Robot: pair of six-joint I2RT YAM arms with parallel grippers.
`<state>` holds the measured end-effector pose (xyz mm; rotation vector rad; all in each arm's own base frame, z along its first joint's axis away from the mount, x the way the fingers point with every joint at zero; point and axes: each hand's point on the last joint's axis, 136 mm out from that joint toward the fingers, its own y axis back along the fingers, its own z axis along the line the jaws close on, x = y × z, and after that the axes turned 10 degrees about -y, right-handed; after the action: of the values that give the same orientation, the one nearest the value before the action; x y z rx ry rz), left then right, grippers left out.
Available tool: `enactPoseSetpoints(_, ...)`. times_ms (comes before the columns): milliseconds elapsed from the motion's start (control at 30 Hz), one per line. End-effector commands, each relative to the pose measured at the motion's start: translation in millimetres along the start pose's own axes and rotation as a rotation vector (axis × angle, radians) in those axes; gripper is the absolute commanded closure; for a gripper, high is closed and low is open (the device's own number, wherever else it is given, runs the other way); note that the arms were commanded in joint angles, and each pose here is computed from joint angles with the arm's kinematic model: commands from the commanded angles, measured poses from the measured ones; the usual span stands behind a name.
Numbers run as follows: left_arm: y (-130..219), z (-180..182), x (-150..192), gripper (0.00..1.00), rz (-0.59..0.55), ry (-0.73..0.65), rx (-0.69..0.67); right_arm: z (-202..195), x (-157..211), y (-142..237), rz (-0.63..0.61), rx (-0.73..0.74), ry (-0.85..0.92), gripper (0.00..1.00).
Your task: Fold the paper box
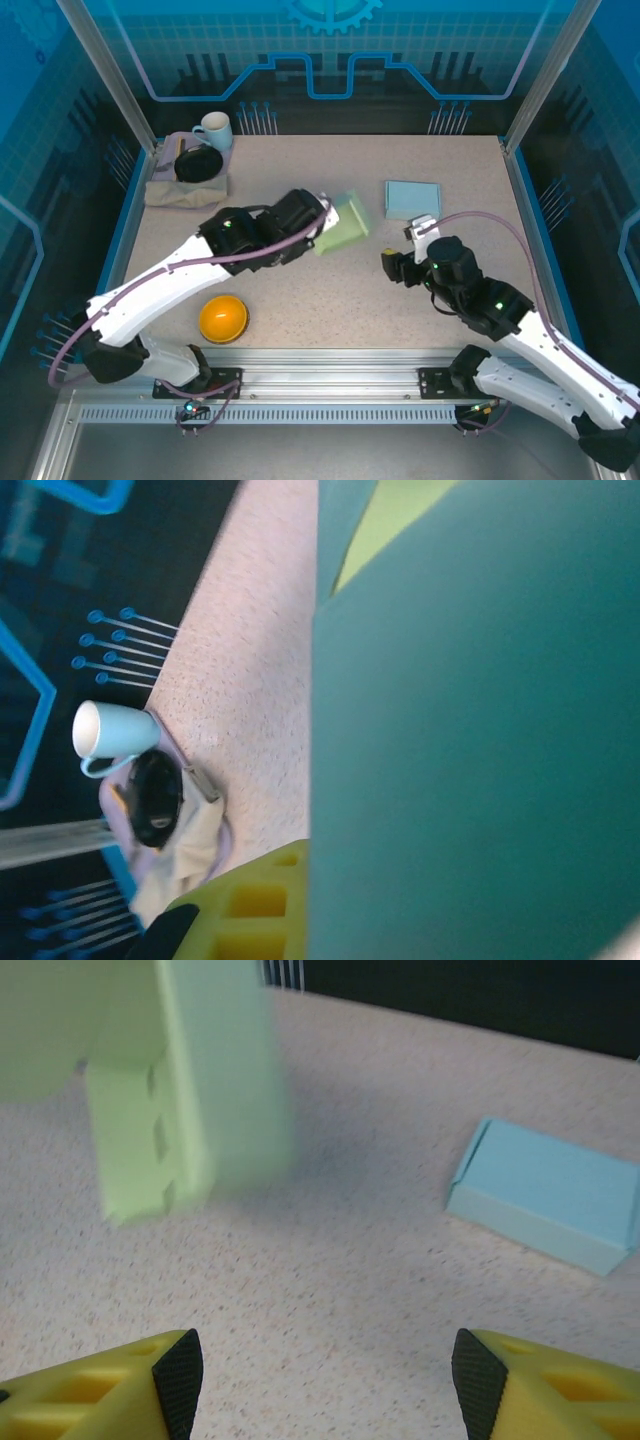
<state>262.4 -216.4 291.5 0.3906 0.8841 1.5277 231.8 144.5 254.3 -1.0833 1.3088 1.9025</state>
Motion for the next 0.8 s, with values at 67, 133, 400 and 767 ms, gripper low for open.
enactPoseSetpoints(67, -11, -32, 23, 0.96, 0.243, -0.443, 0.139, -21, -12, 20, -0.035, 0.079, 0.005, 0.31)
enactPoseSetpoints(133, -18, -48, 14, 0.95, 0.240, -0.510, 0.174, -24, -9, 21, -0.030, 0.090, -0.003, 0.31)
enactPoseSetpoints(400, -78, -90, -7, 0.92, 0.328, -0.637, 0.253, -34, 15, 19, 0.013, 0.111, -0.050, 0.31)
enactPoseSetpoints(767, -118, -48, -48, 0.33, 0.239, -0.329, 0.231, -40, 36, 13, 0.068, 0.130, -0.062, 0.30)
